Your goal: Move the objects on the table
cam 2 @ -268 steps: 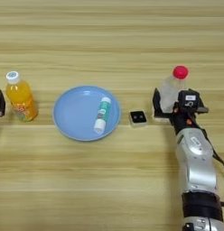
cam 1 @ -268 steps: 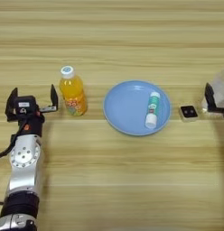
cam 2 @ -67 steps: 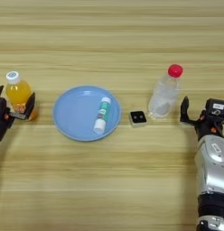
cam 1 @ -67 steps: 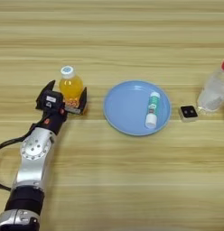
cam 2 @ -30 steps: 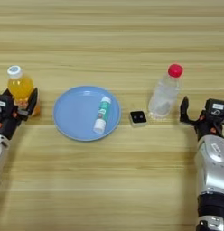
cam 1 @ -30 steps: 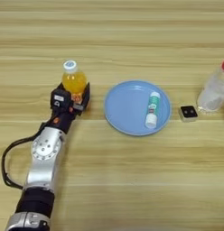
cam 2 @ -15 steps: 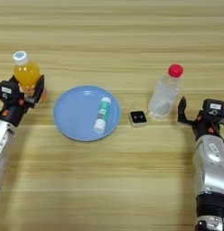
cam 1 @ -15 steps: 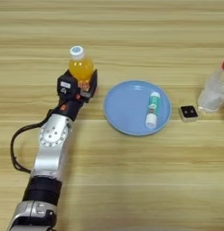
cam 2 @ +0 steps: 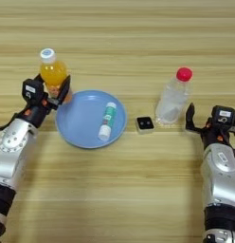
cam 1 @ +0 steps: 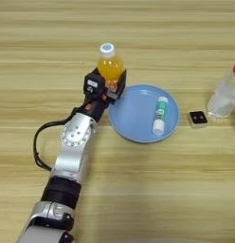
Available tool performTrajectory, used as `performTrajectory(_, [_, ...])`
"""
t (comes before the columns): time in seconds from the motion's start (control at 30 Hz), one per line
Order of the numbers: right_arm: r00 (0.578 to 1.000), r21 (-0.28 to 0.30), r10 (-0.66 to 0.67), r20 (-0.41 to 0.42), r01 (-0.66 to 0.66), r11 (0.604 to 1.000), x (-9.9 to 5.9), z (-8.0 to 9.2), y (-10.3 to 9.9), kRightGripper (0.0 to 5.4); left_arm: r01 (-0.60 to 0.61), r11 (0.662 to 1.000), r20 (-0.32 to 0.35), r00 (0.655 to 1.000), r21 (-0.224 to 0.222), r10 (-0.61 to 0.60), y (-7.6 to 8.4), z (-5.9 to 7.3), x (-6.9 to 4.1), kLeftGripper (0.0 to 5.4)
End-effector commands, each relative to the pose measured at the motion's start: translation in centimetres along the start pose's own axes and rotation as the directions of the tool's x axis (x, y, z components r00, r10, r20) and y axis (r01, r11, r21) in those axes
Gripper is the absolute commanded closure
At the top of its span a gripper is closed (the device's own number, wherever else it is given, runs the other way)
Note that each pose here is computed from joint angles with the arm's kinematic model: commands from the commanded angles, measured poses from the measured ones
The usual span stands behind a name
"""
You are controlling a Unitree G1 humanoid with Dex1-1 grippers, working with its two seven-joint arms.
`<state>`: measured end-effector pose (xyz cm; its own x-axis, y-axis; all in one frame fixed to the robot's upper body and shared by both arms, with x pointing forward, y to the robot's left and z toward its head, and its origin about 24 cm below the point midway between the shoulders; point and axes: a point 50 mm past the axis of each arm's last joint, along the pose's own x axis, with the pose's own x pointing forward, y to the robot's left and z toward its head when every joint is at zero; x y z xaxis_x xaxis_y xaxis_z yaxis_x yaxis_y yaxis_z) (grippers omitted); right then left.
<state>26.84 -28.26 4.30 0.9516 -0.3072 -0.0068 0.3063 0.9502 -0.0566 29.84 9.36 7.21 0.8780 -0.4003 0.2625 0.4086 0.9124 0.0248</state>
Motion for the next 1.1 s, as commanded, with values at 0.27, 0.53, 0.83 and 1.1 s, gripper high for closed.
performTrajectory(0.27, [1.0, 0.002, -0.003, -0.007, 0.003, 1.0, -0.2, 0.1, 0.0, 0.0, 0.089, 0.996, -0.009, 0.996, -0.022, -0.089, -2.7, -0.5, 0.9, 2.11])
performTrajectory(0.53, [1.0, 0.003, -0.006, -0.006, 0.006, 1.0, -0.2, 0.1, 0.0, 0.0, 0.093, 0.995, -0.047, 0.994, -0.04, -0.095, -3.0, -1.5, 0.8, 2.11])
performTrajectory(0.83, [1.0, 0.002, -0.006, -0.006, 0.006, 1.0, -0.3, 0.2, 0.0, 0.0, 0.091, 0.994, -0.079, 0.992, -0.058, -0.095, -3.1, -2.5, 0.6, 2.11])
performTrajectory(1.1, [1.0, 0.001, -0.006, -0.005, 0.006, 1.0, -0.4, 0.3, 0.0, 0.0, 0.074, 0.995, -0.111, 0.991, -0.065, -0.081, -3.0, -3.5, 0.3, 2.11])
